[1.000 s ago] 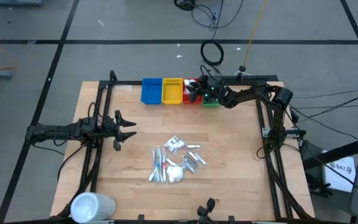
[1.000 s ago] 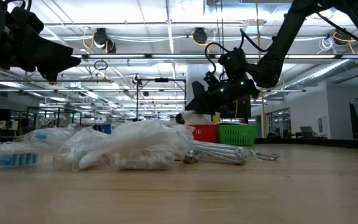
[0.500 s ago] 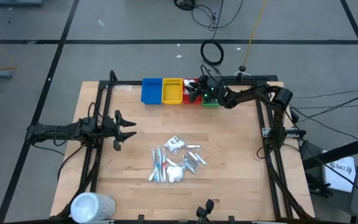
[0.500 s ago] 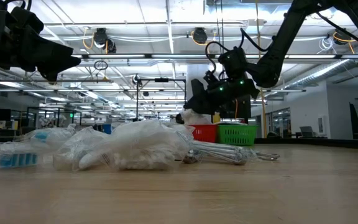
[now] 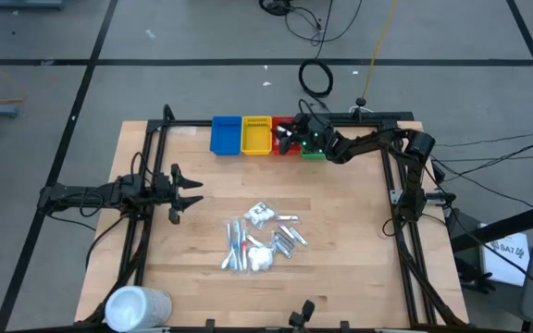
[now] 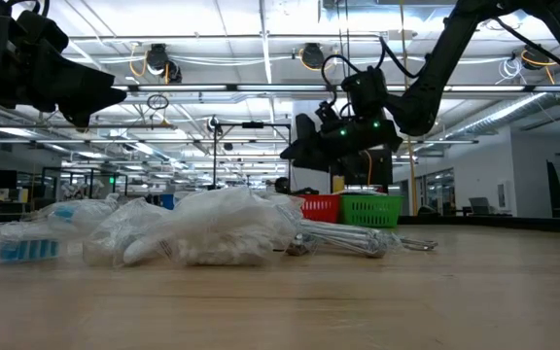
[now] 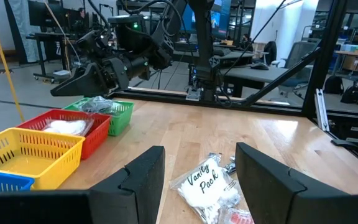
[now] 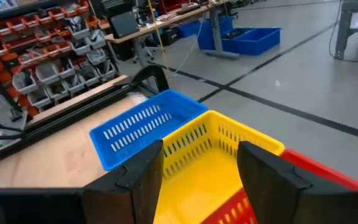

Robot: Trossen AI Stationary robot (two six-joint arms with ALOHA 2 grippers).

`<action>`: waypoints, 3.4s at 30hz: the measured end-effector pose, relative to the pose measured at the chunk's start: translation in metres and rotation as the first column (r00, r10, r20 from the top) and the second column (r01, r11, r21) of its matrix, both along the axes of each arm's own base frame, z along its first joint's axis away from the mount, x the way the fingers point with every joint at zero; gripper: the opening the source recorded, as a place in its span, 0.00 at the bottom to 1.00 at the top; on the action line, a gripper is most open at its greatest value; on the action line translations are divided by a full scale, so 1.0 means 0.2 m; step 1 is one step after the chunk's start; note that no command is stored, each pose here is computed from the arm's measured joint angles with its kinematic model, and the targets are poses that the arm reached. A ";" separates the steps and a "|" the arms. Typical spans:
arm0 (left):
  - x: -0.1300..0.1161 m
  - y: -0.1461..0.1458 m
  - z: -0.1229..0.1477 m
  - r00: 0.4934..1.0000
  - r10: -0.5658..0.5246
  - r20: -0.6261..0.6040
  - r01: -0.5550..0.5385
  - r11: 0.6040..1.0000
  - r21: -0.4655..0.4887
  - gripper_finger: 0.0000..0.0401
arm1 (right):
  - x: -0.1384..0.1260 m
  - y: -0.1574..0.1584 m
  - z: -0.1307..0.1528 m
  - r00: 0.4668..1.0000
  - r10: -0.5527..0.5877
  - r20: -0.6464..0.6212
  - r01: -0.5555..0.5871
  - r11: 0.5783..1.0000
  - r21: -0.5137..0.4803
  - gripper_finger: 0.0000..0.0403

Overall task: Pick & Place Travel size toiletries
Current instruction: Put the cotton pack into the red bin

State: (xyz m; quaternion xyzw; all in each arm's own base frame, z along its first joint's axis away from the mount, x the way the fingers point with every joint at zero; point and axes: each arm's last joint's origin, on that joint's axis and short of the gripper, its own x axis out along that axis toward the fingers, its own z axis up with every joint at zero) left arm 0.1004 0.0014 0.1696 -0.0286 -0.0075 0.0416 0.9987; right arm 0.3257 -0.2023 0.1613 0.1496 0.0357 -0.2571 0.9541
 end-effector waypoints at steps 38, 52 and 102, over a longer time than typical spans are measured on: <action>0.00 0.00 0.00 1.000 0.001 0.000 -0.001 1.000 0.000 0.48 | -1.00 1.02 0.37 0.886 0.459 0.059 -0.429 0.863 -0.268 0.01; 0.00 0.00 0.00 1.000 0.001 0.000 -0.001 1.000 0.000 0.48 | -1.14 1.03 0.17 0.858 0.487 0.166 -0.421 0.850 -0.318 0.00; 0.00 0.00 0.04 0.996 0.002 0.085 -0.001 1.000 -0.003 0.48 | -1.13 1.03 0.04 0.873 0.487 0.026 -0.467 0.851 -0.241 0.01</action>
